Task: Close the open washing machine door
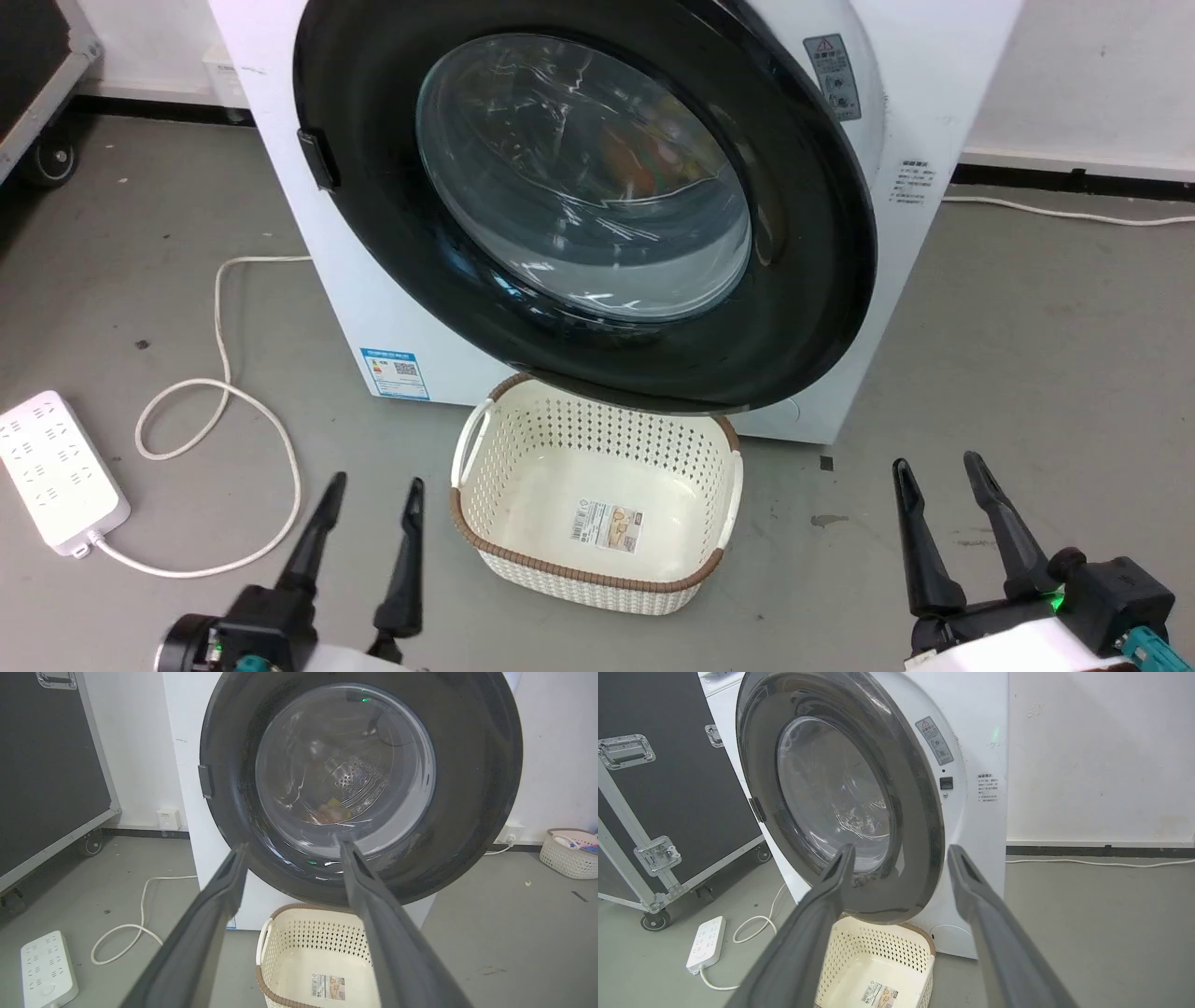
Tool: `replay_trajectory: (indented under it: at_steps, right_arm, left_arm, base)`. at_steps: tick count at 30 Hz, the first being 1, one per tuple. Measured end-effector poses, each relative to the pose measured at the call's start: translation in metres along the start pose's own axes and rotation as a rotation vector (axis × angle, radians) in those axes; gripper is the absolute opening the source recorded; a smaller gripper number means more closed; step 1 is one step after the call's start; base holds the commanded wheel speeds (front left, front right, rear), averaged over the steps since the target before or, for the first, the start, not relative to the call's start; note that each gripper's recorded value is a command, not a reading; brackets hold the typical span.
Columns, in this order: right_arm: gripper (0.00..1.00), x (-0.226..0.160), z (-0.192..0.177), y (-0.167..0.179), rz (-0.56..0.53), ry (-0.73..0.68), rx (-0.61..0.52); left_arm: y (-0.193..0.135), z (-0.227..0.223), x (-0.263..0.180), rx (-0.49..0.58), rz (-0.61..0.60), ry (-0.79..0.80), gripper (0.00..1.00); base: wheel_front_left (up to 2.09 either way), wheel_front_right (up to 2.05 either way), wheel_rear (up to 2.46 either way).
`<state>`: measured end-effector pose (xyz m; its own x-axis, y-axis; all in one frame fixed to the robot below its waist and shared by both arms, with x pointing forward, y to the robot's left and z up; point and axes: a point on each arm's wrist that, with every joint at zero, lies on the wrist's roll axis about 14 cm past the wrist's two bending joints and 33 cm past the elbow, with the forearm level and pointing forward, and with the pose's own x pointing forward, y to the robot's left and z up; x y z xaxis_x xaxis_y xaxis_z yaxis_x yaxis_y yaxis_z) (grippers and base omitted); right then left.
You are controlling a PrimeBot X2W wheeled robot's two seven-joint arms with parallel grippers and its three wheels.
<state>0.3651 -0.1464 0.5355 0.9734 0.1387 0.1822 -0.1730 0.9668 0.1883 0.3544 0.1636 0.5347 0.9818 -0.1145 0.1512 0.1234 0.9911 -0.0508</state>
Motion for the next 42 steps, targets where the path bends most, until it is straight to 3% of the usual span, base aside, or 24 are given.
replay_trajectory:
  at_steps: [6, 7, 8, 19, 25, 32, 42]
  right_arm:
    - [1.0, 0.002, -0.01, -0.003, -0.006, 0.03, 0.004]
    - [0.41, 0.001, -0.015, -0.003, -0.008, 0.045, 0.006]
    - [0.0, 0.001, -0.019, -0.003, -0.008, 0.057, 0.002]
    - [0.0, 0.04, -0.039, 0.017, 0.146, 0.111, -0.129]
    - [0.0, 0.105, -0.041, 0.019, 0.267, 0.121, -0.144]
    - [0.0, 0.165, -0.048, 0.0, 0.312, 0.143, -0.172]
    - [0.0, 0.22, -0.058, -0.015, 0.311, 0.164, -0.16]
  left_arm:
    - [-0.008, -0.002, -0.001, 0.024, -0.026, 0.001, 1.0]
    - [-0.01, -0.003, 0.0, 0.032, -0.033, 0.002, 1.0]
    - [-0.01, -0.004, 0.001, 0.036, -0.036, 0.004, 1.0]
    - [-0.015, -0.016, 0.026, 0.042, -0.052, 0.018, 1.0]
    - [-0.012, -0.037, 0.047, 0.04, -0.048, 0.056, 1.0]
    - [-0.003, -0.059, 0.056, 0.036, -0.018, 0.106, 1.0]
    - [0.004, -0.076, 0.063, 0.046, 0.002, 0.141, 1.0]
  base:
    - [0.0, 0.0, 0.0]
    - [0.0, 0.0, 0.0]
    - [0.0, 0.0, 0.0]
    - [0.0, 0.0, 0.0]
    - [0.0, 0.0, 0.0]
    - [0.0, 0.0, 0.0]
    - [0.0, 0.0, 0.0]
